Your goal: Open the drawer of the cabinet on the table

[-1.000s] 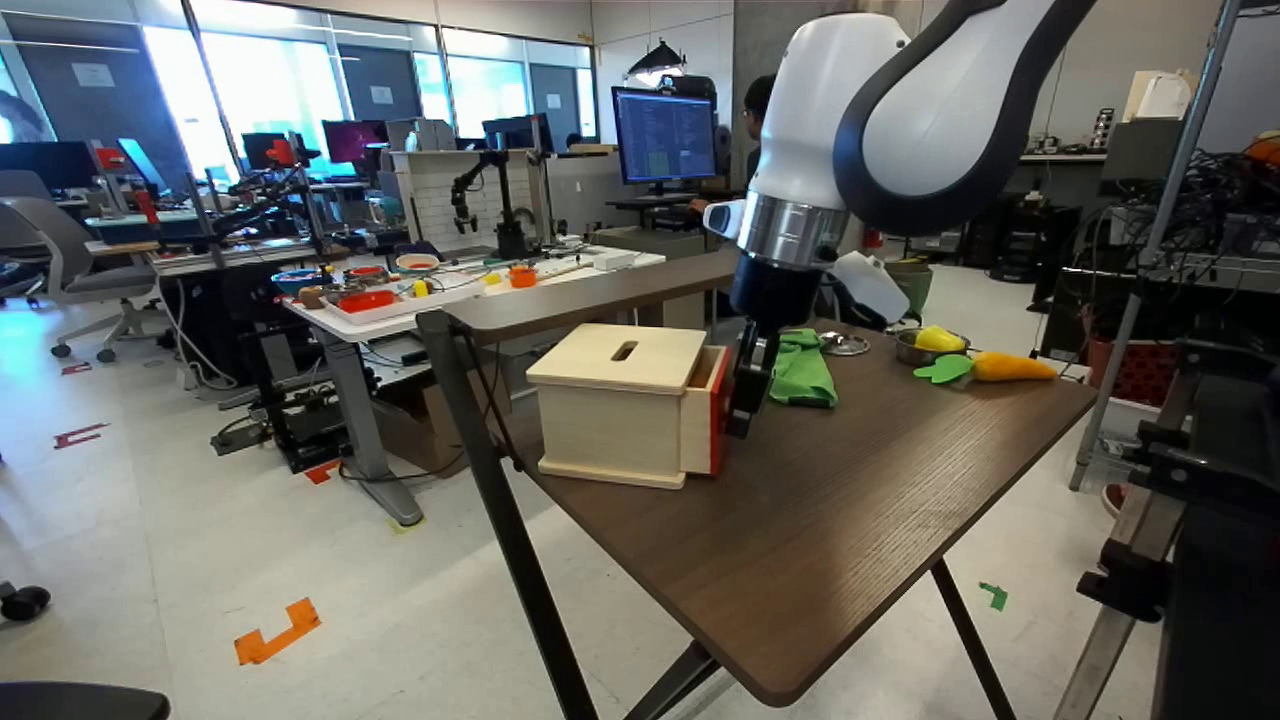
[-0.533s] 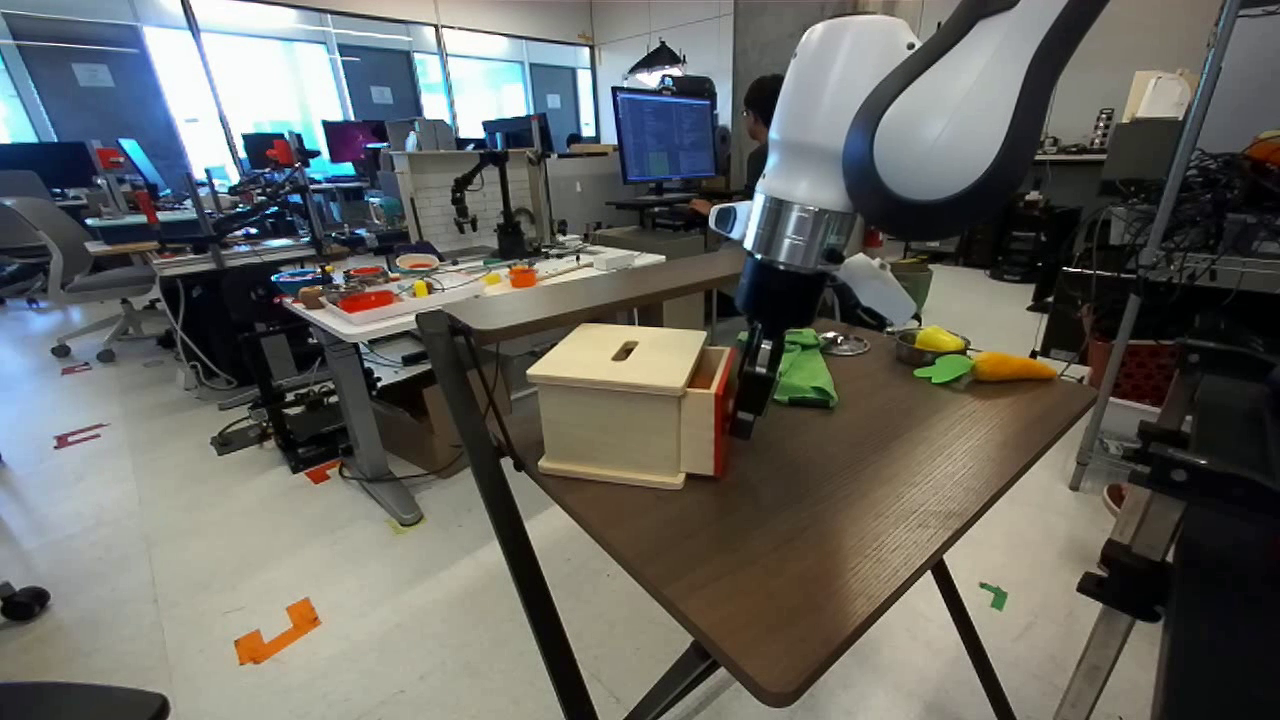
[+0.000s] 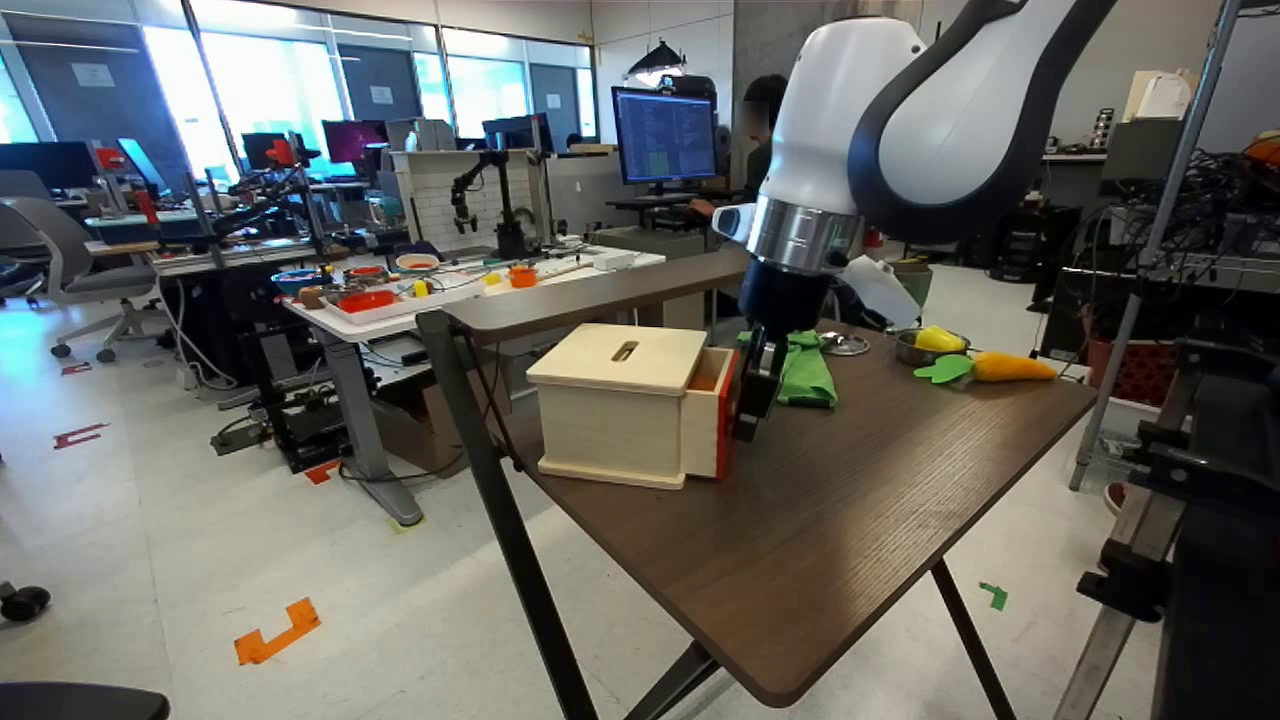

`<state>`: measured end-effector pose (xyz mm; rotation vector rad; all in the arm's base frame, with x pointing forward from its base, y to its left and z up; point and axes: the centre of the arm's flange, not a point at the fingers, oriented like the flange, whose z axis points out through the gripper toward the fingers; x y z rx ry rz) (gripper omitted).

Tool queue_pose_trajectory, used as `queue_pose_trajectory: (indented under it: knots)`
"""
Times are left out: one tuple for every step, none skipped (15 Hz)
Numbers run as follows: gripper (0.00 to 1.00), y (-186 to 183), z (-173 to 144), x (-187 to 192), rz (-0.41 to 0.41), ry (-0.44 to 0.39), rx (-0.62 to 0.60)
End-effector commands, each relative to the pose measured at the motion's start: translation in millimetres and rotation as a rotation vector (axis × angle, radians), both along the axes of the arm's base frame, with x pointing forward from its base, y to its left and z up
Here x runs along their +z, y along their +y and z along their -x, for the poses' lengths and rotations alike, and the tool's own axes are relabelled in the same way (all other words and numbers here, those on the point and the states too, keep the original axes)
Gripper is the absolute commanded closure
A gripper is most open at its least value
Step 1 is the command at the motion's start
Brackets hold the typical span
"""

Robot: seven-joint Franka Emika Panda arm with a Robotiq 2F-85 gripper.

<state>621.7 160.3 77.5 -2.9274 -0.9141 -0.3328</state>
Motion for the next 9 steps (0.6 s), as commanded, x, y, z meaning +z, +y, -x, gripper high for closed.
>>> queue_pose_trajectory:
  knots:
    - [0.93,14.9,31.8,-7.5,0.013,0.062,0.012]
    - [0.93,15.4,32.5,-7.3,0.012,0.065,0.013]
    - [0.93,16.2,34.0,-7.3,0.01,0.07,0.017]
    - [0.93,17.3,36.1,-6.5,0.008,0.073,0.021]
    - [0.93,18.3,38.6,-5.9,0.009,0.074,0.022]
    - [0.93,18.7,41.6,-5.3,0.012,0.076,0.024]
    - [0.93,18.6,43.6,-5.2,0.013,0.079,0.025]
    - [0.93,18.3,45.2,-5.4,0.013,0.084,0.024]
    - [0.93,17.7,46.4,-5.9,0.013,0.087,0.023]
